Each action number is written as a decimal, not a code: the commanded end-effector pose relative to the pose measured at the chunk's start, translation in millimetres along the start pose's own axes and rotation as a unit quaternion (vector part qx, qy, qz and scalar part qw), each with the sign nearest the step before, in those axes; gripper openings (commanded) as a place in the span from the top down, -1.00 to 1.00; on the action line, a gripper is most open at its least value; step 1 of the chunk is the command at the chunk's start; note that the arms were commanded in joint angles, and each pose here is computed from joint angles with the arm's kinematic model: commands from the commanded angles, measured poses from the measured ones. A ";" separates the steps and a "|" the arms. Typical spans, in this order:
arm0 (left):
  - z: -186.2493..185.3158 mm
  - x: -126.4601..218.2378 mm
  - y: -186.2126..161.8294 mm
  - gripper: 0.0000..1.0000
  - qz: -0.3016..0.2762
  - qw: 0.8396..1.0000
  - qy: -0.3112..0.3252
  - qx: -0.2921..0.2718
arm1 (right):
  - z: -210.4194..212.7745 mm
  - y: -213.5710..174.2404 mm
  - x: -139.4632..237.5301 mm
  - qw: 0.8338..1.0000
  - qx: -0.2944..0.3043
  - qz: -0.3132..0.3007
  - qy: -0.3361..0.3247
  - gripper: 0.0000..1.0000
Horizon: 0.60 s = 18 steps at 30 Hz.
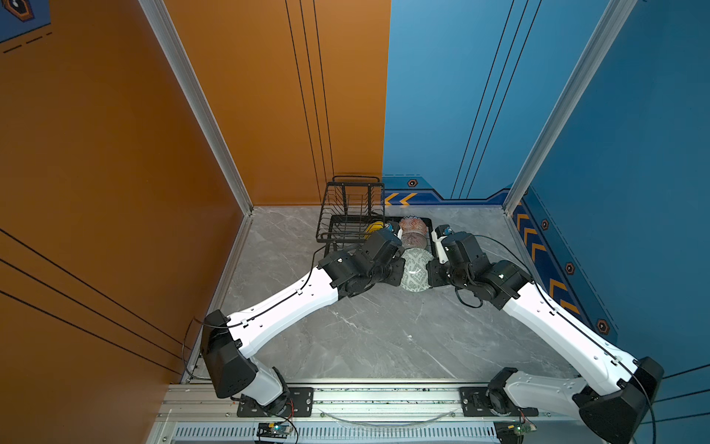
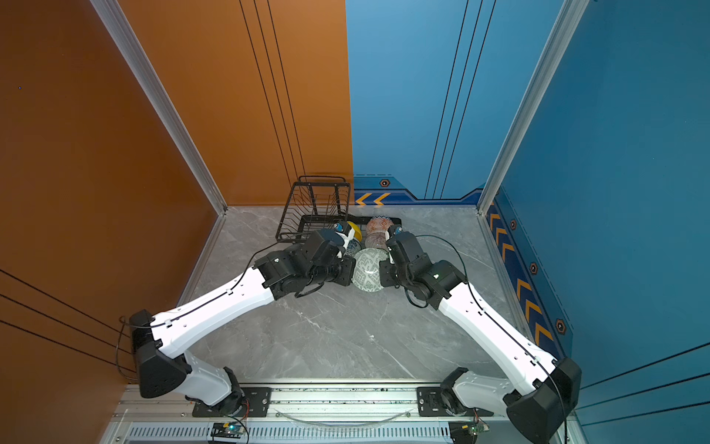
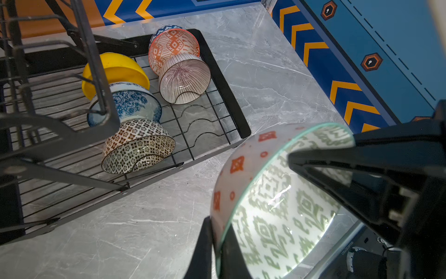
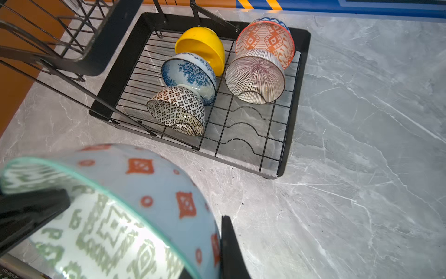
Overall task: Load the bowls into the dish rack
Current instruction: 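Grasp the green-patterned bowl rim with the right gripper while the left gripper holds it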
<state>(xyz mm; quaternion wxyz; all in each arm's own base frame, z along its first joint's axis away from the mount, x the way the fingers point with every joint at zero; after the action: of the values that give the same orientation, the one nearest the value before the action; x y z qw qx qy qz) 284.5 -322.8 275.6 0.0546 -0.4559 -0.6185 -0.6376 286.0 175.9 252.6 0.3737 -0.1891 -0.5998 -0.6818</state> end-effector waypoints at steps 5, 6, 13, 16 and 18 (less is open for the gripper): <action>23.8 25.9 6.1 -0.11 -0.012 1.000 0.013 -0.002 | -16.5 13.1 1.3 0.998 0.056 -0.015 -0.039 1.00; 27.8 27.8 4.2 -0.33 -0.007 1.000 0.017 -0.004 | -19.7 15.4 -1.0 0.997 0.063 -0.016 -0.047 1.00; 58.4 41.0 -2.9 -0.96 0.010 0.998 0.056 -0.002 | -41.8 43.6 -20.1 0.982 0.137 -0.056 -0.122 1.00; 69.2 43.7 -4.9 -0.96 0.012 0.998 0.065 0.005 | -46.3 57.7 -30.9 0.969 0.178 -0.092 -0.147 1.00; 74.3 44.0 -7.2 -0.96 0.016 0.998 0.067 0.009 | -46.6 66.1 -39.4 0.957 0.208 -0.121 -0.160 1.00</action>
<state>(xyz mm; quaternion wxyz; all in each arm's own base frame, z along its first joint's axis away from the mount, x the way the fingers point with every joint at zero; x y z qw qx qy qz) 296.5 -253.2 291.9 0.0932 -0.4203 -0.6249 -0.6513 342.0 144.1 236.7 0.2954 -0.1846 -0.7514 -0.5604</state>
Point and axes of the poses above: each gripper's point midway between its finger pads, its own x axis back along the fingers, its own z axis along the line the jaws close on, y = z × x, the point moved 1 cm from there along x, back along the fingers, and after that the axes turned 5 degrees about -x, right-handed, at the moved point
